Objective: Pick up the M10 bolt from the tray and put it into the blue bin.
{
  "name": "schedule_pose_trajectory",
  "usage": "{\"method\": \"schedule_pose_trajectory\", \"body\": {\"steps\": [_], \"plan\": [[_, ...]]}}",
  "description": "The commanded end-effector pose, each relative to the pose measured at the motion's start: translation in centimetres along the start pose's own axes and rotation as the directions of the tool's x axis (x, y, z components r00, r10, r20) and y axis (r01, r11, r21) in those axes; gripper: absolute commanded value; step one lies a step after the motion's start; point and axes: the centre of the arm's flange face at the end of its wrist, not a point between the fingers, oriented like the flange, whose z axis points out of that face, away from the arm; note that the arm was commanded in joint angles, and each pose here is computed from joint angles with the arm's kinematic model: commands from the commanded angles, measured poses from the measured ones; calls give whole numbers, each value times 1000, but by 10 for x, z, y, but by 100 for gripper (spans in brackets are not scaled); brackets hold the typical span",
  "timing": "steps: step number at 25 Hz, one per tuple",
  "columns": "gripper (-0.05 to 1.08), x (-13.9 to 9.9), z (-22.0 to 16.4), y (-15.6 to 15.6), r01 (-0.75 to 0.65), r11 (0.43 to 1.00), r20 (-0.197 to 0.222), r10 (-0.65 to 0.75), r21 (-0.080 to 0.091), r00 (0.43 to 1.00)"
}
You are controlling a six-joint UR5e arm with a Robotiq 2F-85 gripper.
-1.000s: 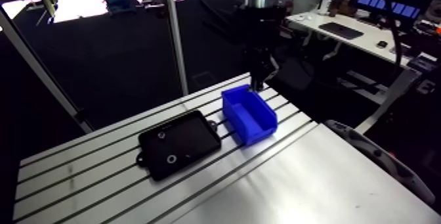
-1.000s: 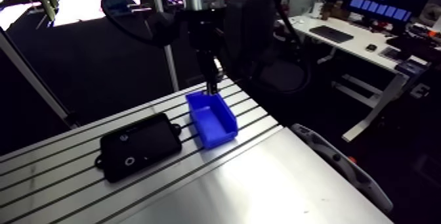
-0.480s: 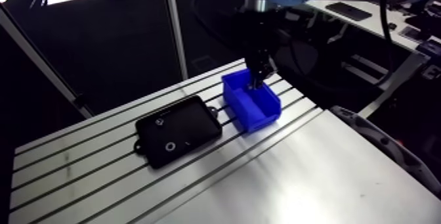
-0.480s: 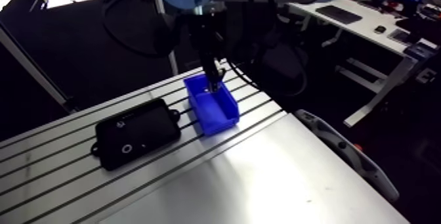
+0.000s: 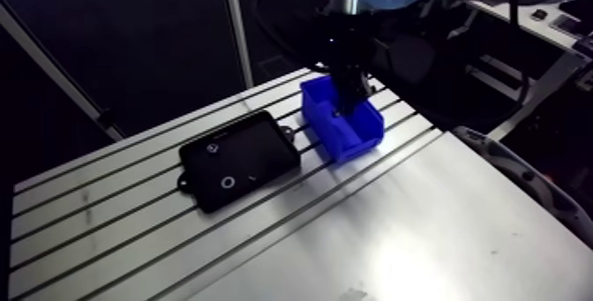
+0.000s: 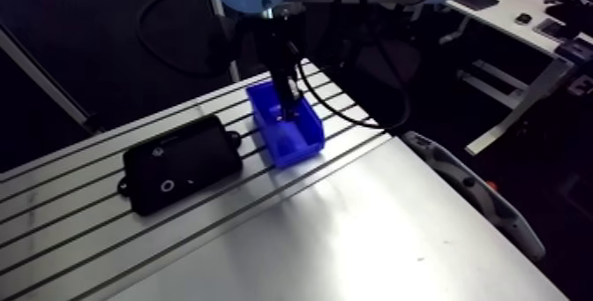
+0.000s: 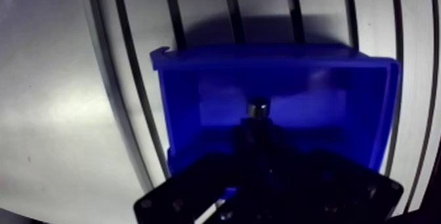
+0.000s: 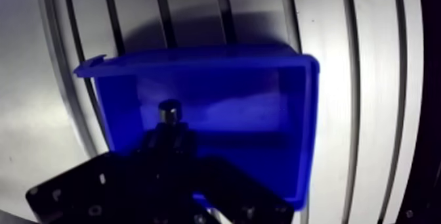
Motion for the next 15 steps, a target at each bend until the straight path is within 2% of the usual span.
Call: {"method": "schedule_pose_trajectory", "body": {"steps": [1, 5, 10, 15], "plan": [[102, -1, 14, 5, -15, 1000, 9, 15, 13, 1000], [101, 1, 19, 9, -10, 1000, 19, 10, 6, 1000], [99, 3, 21, 9, -7, 1000, 23, 6, 9, 1000], [95, 5, 30, 8, -4, 1000, 18, 3, 27, 1000]]}}
